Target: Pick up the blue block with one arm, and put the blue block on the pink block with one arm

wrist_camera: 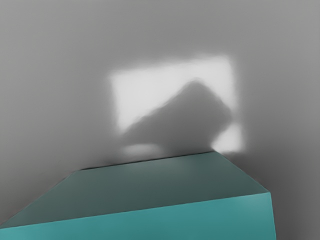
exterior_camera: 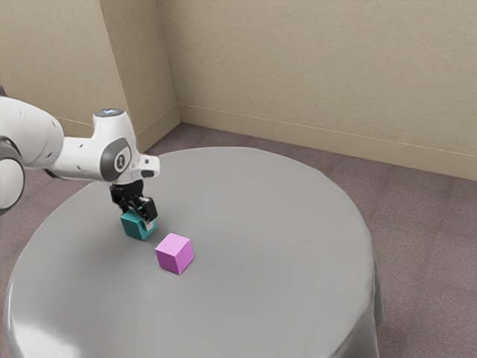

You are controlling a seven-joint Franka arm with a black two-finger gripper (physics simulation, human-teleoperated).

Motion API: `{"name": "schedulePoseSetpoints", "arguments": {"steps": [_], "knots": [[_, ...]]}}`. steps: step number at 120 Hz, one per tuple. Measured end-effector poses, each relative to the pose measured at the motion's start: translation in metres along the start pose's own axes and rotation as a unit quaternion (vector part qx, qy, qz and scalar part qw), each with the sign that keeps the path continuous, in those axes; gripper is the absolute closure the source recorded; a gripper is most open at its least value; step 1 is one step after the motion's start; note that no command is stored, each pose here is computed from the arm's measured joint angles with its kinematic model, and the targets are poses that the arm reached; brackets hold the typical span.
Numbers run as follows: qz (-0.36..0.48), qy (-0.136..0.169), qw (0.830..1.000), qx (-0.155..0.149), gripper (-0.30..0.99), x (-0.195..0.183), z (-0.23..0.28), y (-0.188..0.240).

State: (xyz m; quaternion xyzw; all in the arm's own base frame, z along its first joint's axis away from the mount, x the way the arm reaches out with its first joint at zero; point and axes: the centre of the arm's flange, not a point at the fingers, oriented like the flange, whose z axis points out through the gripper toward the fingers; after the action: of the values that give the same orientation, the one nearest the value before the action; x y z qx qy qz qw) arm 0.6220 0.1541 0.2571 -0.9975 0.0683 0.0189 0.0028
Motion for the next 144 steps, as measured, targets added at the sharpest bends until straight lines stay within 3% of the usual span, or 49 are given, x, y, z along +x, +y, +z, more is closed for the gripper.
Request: {"name": "schedulePoseSetpoints", "arguments": {"steps": [66,101,144], "knots": [[0.006,0.009,1.0,0.003,0.24,0.007,-0.009,0.001],[0.007,0.01,1.0,0.006,0.28,0.007,-0.012,0.001],[0.014,0.045,0.999,0.01,0.31,0.01,-0.078,0.02]]}}
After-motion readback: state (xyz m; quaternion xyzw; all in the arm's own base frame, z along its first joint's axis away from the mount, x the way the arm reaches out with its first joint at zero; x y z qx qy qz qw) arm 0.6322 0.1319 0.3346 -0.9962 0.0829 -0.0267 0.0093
